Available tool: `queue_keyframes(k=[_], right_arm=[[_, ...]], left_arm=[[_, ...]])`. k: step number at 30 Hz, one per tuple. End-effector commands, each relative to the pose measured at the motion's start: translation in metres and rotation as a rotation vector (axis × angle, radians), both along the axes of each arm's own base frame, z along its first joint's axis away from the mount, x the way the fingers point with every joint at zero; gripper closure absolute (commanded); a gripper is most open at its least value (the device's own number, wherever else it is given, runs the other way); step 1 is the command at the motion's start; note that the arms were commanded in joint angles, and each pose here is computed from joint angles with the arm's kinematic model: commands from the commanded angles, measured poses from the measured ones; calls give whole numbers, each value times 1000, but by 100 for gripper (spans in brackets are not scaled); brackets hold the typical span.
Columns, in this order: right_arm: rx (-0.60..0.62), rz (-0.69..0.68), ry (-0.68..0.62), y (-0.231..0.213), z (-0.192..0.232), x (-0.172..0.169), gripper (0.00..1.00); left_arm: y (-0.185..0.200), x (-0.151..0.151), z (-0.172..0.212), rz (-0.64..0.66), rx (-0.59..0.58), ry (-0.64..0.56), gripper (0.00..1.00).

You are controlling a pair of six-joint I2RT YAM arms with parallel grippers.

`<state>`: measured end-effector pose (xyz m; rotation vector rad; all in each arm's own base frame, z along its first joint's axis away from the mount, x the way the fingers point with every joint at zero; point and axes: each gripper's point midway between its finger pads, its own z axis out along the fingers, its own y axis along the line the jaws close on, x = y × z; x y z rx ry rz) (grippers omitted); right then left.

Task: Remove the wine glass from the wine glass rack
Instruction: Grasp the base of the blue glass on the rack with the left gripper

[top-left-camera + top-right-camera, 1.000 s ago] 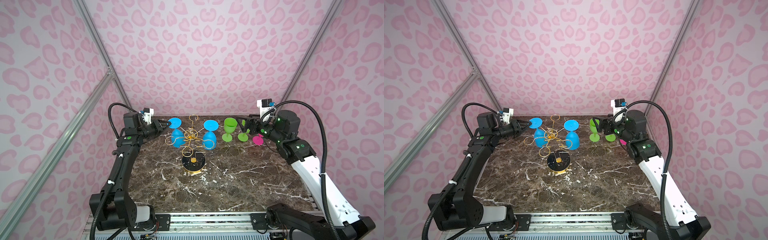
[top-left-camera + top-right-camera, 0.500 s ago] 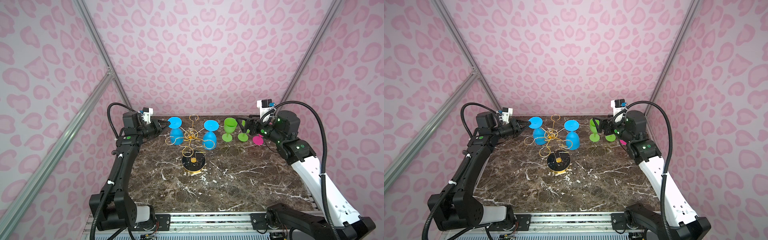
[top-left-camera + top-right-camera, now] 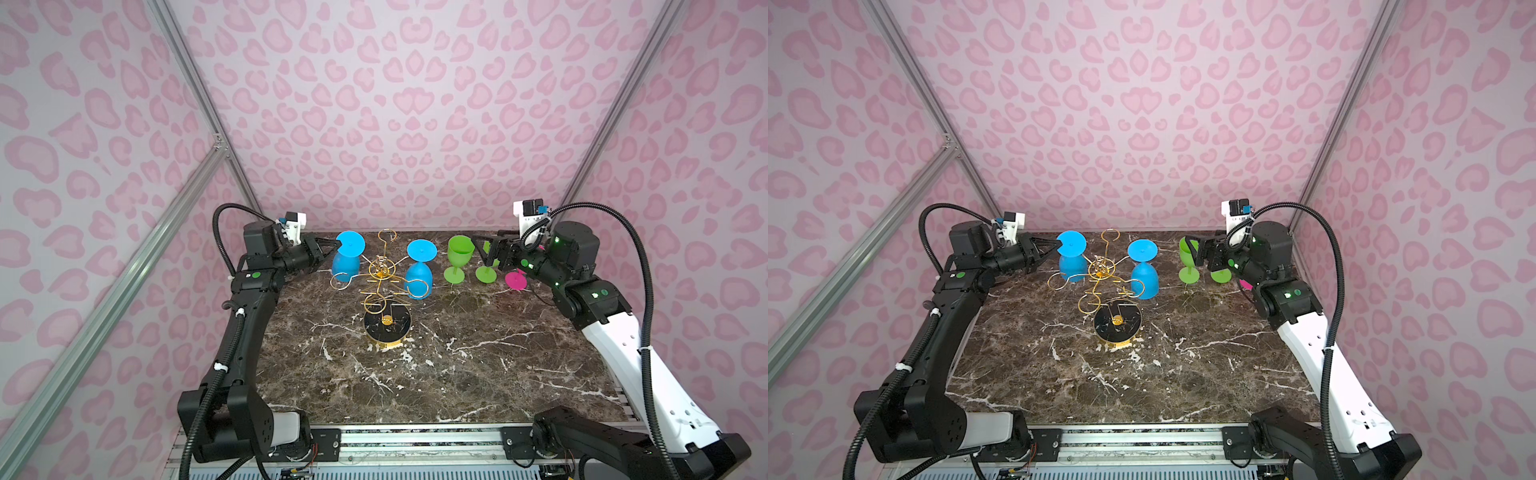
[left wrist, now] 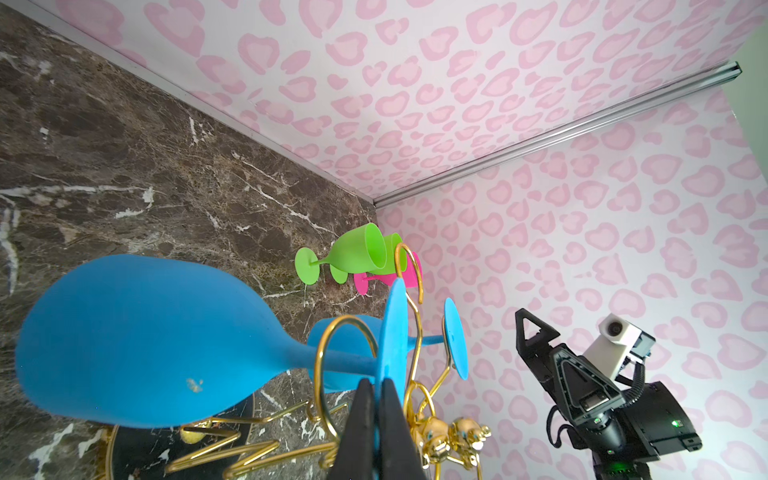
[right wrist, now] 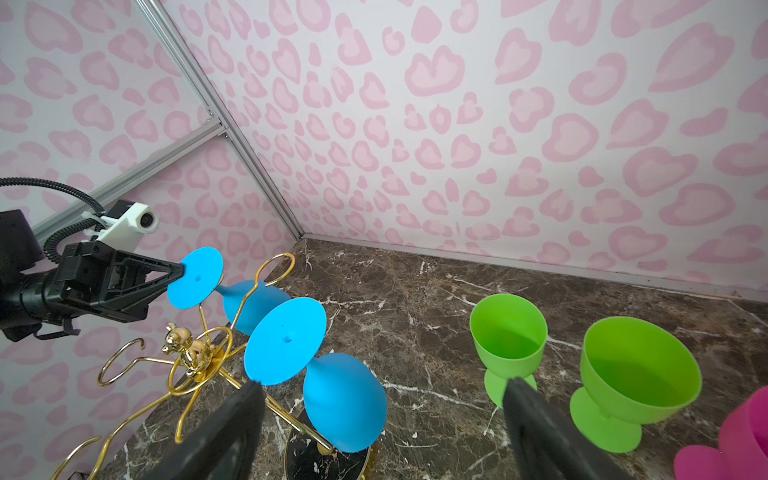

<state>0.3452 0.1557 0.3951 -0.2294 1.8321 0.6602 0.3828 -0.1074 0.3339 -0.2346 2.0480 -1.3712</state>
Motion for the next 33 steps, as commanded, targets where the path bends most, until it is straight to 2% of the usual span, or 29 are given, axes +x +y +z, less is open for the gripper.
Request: queue_keyframes(k=[1, 33], right_arm=[[11, 1, -20, 1, 5, 0, 9], [25, 4, -22, 0, 8, -3, 8]], left_arm=[[-4, -3, 11, -26, -23, -20, 97], [-11, -17, 16, -54, -85, 17, 97]])
